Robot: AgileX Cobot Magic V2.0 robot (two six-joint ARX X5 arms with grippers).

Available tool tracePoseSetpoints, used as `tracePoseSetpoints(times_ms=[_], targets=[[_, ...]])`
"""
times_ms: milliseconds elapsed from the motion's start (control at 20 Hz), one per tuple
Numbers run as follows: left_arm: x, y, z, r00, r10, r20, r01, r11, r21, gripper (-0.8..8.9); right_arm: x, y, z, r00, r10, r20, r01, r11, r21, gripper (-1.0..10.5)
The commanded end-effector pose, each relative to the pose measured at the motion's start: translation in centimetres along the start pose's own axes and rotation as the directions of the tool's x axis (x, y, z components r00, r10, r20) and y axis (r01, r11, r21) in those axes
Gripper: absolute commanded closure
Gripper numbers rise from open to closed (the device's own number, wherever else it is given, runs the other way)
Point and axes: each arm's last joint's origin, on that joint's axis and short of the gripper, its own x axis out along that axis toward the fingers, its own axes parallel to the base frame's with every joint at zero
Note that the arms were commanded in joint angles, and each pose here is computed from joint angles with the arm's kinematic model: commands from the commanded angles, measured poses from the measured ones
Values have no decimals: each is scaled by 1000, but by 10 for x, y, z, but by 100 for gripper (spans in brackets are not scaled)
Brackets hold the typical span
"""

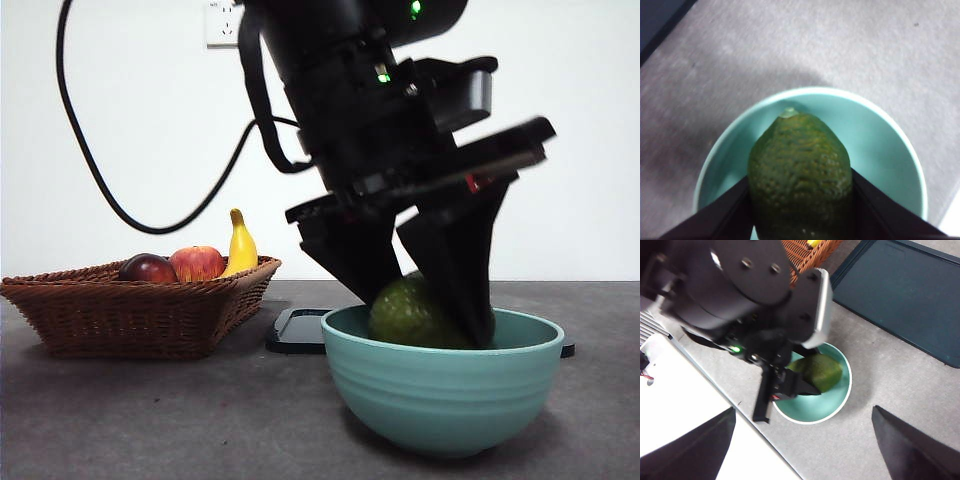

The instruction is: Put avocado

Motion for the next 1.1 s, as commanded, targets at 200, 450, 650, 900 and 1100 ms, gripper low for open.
tracePoseSetpoints(times_ms=[200,450,650,900,1100], targets=[[18,-6,2,1000,-7,-23,8,1000,28,637,-2,2,5,1000,2,16,-2,1000,-9,511],[18,-8,1,1000,-9,-29,10,999,36,599,-2,2,5,1000,3,16,-3,1000,-9,512],[18,-9,1,999,-10,-35,12,999,46,524,-2,2,5,1000,3,16,-3,1000,-9,512],[18,-9,0,999,-9,-41,11,999,44,422,-2,2,4,1000,3,15,-3,1000,-9,512],[18,-9,0,999,-9,-41,11,999,44,410,-2,2,4,1000,3,15,-3,1000,-8,512]])
